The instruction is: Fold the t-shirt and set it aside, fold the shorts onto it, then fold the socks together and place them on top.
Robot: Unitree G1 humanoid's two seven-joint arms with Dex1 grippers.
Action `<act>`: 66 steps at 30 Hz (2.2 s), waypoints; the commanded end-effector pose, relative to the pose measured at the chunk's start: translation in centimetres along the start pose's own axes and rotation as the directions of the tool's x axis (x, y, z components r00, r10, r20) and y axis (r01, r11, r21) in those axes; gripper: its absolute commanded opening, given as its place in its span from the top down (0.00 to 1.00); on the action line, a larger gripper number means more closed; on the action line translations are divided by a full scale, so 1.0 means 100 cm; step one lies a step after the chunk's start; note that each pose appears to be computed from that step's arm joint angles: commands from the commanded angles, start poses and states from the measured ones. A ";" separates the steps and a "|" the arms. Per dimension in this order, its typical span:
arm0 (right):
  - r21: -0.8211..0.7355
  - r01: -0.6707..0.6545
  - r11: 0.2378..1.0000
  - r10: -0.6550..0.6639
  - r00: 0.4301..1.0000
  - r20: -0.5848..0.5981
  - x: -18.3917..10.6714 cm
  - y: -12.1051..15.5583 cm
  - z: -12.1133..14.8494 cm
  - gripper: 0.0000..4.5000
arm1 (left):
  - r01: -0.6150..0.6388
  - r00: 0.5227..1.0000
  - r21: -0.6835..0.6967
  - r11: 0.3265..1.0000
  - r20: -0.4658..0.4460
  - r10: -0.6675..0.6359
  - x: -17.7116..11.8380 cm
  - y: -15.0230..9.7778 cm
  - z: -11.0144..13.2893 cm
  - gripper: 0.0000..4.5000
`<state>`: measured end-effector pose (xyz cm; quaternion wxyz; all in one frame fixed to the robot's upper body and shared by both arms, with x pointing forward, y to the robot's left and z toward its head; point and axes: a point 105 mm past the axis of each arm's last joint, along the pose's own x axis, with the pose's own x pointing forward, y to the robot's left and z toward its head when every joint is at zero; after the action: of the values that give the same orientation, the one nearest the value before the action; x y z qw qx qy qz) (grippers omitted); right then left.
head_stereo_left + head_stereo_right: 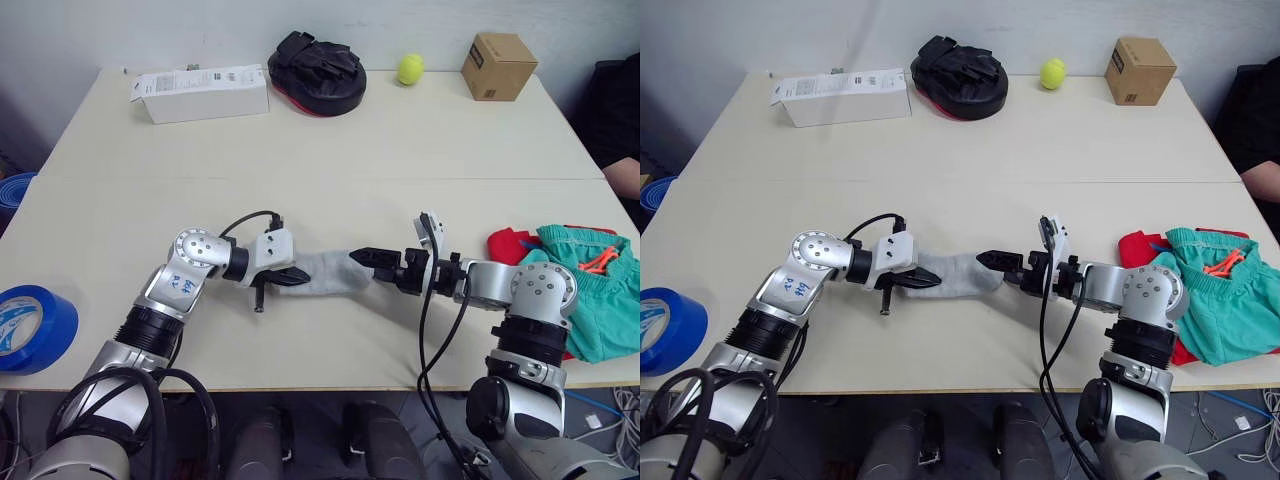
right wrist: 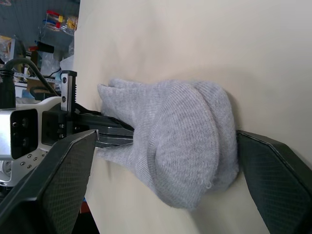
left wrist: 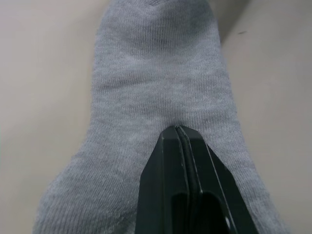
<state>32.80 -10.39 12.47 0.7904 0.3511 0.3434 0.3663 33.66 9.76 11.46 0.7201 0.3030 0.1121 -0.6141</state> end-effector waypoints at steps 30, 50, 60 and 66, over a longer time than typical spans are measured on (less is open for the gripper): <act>-0.509 0.037 0.860 -0.112 0.987 -0.118 -0.007 0.043 0.001 1.00 | -0.024 0.998 -0.008 1.000 0.061 0.025 0.030 0.005 0.015 1.00; -0.543 -0.015 0.840 -0.098 0.979 -0.180 0.038 0.059 -0.013 1.00 | -0.068 0.995 -0.037 0.997 0.075 0.071 0.025 0.003 0.009 1.00; -0.556 -0.044 0.830 -0.072 0.980 -0.185 0.048 0.058 -0.013 1.00 | -0.124 0.990 -0.073 0.990 0.064 0.129 0.000 -0.004 0.003 1.00; -0.570 -0.093 0.816 -0.035 0.977 -0.210 0.052 0.065 -0.016 0.94 | -0.167 0.982 -0.112 0.980 0.068 0.175 -0.016 -0.005 0.005 0.96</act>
<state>31.98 -2.88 14.51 0.8147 0.0666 0.3109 0.4849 32.95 10.12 11.67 0.7807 0.2504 0.0964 -0.5644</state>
